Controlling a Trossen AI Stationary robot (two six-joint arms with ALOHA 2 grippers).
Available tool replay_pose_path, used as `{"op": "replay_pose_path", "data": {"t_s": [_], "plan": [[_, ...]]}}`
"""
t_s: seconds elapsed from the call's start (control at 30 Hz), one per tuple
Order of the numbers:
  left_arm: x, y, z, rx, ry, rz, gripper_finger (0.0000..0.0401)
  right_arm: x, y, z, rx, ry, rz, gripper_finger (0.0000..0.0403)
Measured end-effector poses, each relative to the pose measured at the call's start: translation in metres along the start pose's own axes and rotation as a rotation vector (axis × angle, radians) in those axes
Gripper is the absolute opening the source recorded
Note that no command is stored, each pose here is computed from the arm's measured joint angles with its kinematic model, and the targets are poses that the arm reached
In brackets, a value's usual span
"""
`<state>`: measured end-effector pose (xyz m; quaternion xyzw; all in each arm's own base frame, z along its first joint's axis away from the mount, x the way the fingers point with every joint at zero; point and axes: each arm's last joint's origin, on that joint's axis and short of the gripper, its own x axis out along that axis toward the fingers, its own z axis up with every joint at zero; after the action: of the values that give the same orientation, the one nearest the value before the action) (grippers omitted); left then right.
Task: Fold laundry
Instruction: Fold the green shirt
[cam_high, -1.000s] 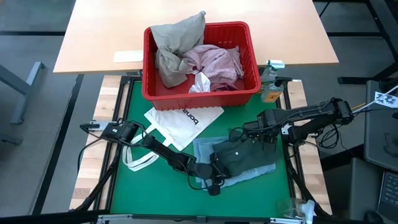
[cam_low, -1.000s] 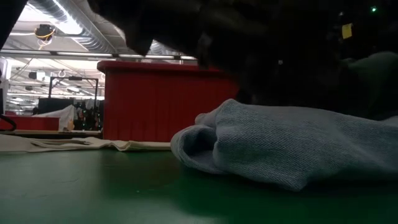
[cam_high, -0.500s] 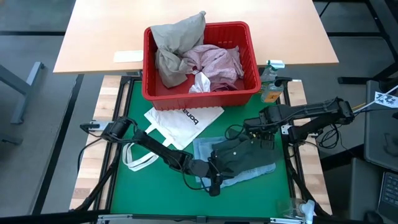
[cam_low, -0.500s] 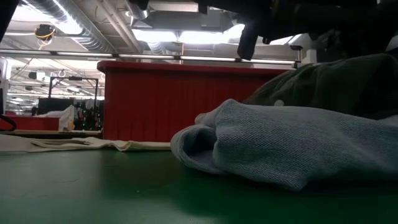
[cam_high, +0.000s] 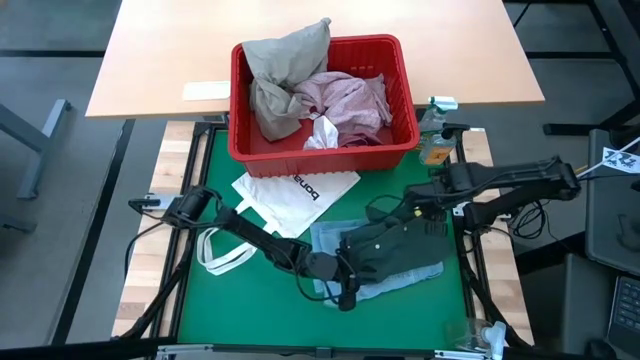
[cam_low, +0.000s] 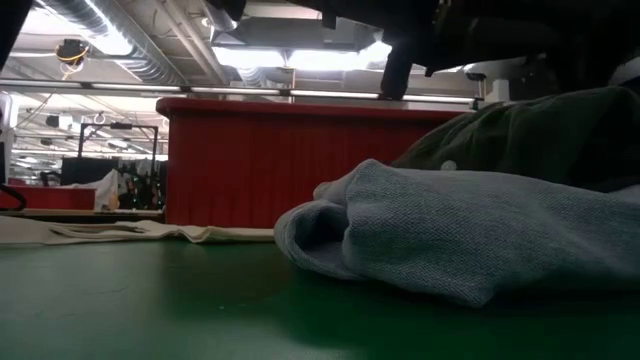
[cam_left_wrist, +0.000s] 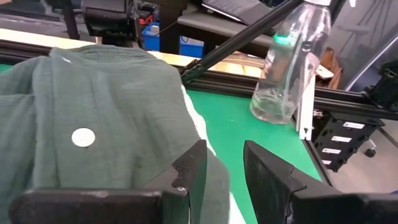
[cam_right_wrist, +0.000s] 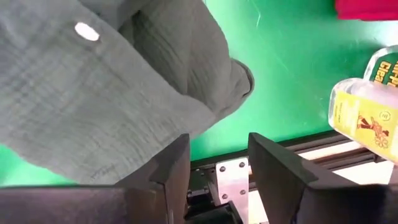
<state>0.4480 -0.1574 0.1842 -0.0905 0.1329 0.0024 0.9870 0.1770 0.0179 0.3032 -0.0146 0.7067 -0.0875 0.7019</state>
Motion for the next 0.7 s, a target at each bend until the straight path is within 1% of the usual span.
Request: {"op": "replay_pose_path", "data": {"t_s": [0.07,0.27,0.33,0.43,0.5,0.6,0.7], "plan": [[0.001,0.004,0.001,-0.002,0.001,0.007,0.0101,-0.005,-0.002,-0.007,0.011,-0.033,0.008,0.0163],[0.002,0.015,0.010,-0.012,-0.014,0.029,0.0101,-0.019,-0.009,-0.027,0.101,-0.150,0.033,0.0163],[0.001,0.022,0.019,-0.024,-0.039,0.040,0.0101,-0.023,-0.012,-0.032,0.111,-0.207,0.030,0.0163],[-0.003,0.034,0.036,-0.037,-0.063,0.063,0.0101,-0.030,-0.014,-0.033,0.122,-0.332,0.010,0.0163],[-0.008,0.042,0.048,-0.042,-0.069,0.084,0.0101,-0.035,-0.015,-0.031,0.077,-0.423,0.013,0.0163],[-0.018,0.058,0.068,-0.049,-0.070,0.121,0.0101,-0.041,-0.013,-0.022,-0.025,-0.544,0.022,0.0163],[-0.030,0.076,0.086,-0.053,-0.049,0.171,0.0101,-0.044,-0.013,-0.013,-0.079,-0.623,0.022,0.0163]]}}
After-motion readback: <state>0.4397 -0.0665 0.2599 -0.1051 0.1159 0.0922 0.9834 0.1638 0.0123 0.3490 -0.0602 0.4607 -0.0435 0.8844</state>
